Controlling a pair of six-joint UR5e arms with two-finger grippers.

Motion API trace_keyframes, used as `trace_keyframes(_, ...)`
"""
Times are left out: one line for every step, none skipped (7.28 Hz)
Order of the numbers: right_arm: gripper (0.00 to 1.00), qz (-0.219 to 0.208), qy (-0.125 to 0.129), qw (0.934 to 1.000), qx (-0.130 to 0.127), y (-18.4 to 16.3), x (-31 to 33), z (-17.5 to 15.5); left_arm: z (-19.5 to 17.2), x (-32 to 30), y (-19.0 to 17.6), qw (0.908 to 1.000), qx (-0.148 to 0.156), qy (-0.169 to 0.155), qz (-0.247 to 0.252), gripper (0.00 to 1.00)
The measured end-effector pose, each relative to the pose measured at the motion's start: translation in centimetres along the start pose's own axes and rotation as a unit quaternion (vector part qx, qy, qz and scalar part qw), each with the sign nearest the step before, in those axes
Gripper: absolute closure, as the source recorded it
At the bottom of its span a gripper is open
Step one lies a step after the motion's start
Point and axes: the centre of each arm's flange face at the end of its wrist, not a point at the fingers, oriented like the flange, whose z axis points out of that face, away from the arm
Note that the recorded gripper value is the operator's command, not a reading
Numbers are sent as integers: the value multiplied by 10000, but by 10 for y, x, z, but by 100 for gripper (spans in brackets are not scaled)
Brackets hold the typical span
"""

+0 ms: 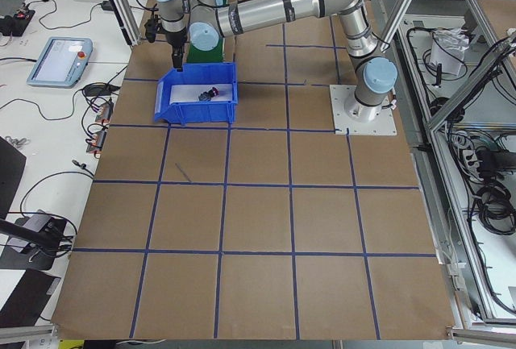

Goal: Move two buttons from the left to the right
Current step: 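Move the left gripper back over the red-capped button in the bin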

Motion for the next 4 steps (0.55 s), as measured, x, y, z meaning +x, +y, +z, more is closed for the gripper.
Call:
trace_keyframes(0, 77, -23, 10000, -2, 0, 0, 2, -6, -11, 1, 10000, -12, -11, 22, 0)
trace_keyframes(0, 222, -42, 9997, 43, 0, -1, 2, -15, -16, 6, 9999, -123, -11, 95, 0)
trace_keyframes(0, 359, -57, 9993, 104, -1, -1, 1, -28, -17, 12, 9996, -243, -15, 145, 0)
trace_keyframes(0, 403, -60, 9991, 148, -2, -1, -1, -39, -17, 15, 9996, -252, -19, 137, 0)
